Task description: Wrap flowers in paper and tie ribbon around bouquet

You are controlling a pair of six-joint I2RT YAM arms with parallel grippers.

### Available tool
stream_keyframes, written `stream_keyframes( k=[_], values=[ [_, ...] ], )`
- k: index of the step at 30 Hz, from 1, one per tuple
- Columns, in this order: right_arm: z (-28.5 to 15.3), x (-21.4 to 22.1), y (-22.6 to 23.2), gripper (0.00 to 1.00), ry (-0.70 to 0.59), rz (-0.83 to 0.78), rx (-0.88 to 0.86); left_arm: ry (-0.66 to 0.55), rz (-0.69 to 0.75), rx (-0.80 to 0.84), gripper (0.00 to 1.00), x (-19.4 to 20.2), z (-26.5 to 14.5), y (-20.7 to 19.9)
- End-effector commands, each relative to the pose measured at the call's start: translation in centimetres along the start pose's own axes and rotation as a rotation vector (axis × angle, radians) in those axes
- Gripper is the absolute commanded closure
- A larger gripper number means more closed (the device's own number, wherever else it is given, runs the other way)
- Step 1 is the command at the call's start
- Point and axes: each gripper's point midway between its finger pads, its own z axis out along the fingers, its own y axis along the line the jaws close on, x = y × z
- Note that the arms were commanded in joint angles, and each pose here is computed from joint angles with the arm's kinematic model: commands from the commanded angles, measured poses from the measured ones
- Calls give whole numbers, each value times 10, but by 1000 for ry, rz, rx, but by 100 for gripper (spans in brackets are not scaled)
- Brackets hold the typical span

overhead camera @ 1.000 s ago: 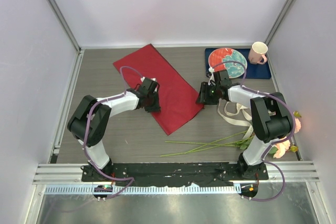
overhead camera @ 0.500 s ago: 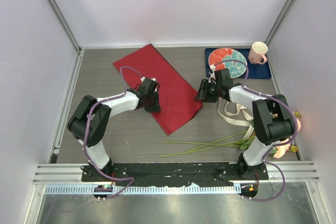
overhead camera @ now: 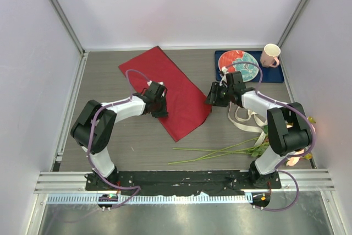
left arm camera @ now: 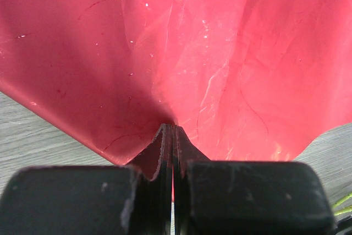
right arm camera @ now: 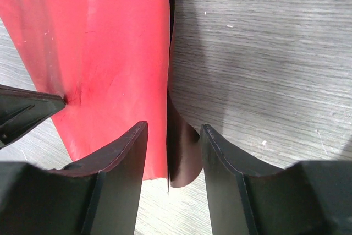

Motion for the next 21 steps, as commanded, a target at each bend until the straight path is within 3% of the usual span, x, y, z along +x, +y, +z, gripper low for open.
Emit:
stream_keyframes(
  k=[1, 16, 21],
  values=[
    [-6, -7, 12, 50, -33, -6, -42, 14, 4, -35, 100, 10, 5, 9],
    [-17, -8, -2, 50, -51, -29, 46, 16, 5, -31, 100, 9, 5, 8],
    [-22, -7, -4, 57, -41, -37, 73, 21, 8, -34, 100, 10, 7, 9]
  ],
)
